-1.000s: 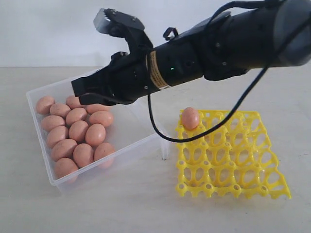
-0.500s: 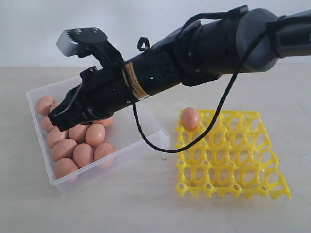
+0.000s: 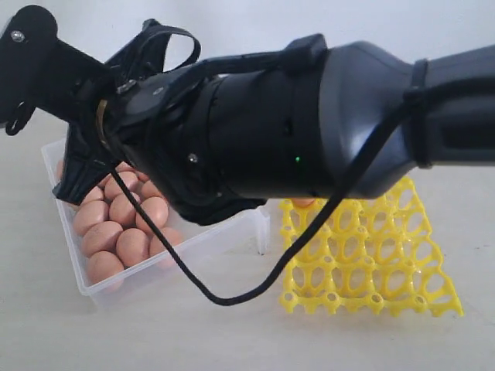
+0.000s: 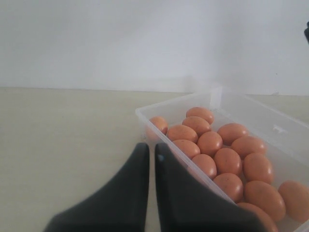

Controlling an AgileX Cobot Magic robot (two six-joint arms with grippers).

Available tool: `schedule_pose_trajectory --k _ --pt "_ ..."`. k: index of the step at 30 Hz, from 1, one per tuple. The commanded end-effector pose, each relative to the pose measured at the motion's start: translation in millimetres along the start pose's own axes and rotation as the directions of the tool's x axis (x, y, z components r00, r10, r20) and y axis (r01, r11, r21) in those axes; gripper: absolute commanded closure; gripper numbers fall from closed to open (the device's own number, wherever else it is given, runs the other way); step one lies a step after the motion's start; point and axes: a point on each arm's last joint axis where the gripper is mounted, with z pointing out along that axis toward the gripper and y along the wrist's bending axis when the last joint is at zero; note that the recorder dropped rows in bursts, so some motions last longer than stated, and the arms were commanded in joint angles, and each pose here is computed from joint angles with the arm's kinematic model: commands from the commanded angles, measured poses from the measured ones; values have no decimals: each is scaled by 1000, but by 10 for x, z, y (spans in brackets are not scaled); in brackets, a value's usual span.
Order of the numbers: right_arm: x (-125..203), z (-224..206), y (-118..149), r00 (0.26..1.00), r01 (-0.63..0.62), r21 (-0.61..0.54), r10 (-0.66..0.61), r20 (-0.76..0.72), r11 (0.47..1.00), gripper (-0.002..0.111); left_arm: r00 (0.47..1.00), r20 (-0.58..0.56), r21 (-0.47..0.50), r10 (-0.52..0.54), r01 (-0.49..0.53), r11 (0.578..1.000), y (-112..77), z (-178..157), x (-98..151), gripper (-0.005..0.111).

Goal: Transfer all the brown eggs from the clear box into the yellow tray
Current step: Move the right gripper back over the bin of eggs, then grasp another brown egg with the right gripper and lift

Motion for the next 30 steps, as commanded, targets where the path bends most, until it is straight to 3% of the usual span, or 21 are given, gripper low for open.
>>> schedule_pose_trajectory --k 1,4,7,9,11,15,17,21,23,24,26,28,30 --pt "147 -58 -163 973 -112 178 144 -178 978 109 1000 5 -2 -1 1 1000 1 -1 3 103" --pt "346 -35 -205 927 -152 146 193 -322 977 109 1000 5 -2 -1 1 1000 1 -1 3 103" --pt "585 -59 -254 794 -265 74 261 -550 962 109 1000 5 -2 -1 1 1000 1 -1 3 103" --pt "712 -91 -325 683 -361 35 289 -671 932 109 1000 5 -2 -1 1 1000 1 -1 3 103" --pt "746 -104 -373 599 -512 -39 325 -732 858 109 1000 5 -2 -1 1 1000 1 -1 3 103" --pt "601 -92 -463 558 -715 -174 404 -725 677 109 1000 5 -2 -1 1 1000 1 -1 3 103" --pt "517 -94 -460 579 -736 -234 411 -704 636 109 1000 5 -2 -1 1 1000 1 -1 3 103" --pt "464 -33 -404 636 -712 -295 408 -655 637 103 1000 5 -2 -1 1 1000 1 -1 3 103" --pt "524 76 -347 647 -702 -296 407 -645 648 89 1000 5 -2 -1 1 1000 1 -1 3 103" --pt "578 161 -295 640 -707 -284 416 -646 648 76 1000 5 -2 -1 1 1000 1 -1 3 103" --pt "656 265 -213 606 -730 -258 425 -672 633 65 1000 5 -2 -1 1 1000 1 -1 3 103" --pt "751 397 -131 586 -736 -241 416 -695 633 65 1000 5 -2 -1 1 1000 1 -1 3 103" --pt "810 541 -115 519 -780 -179 459 -721 600 65 1000 5 -2 -1 1 1000 1 -1 3 103"
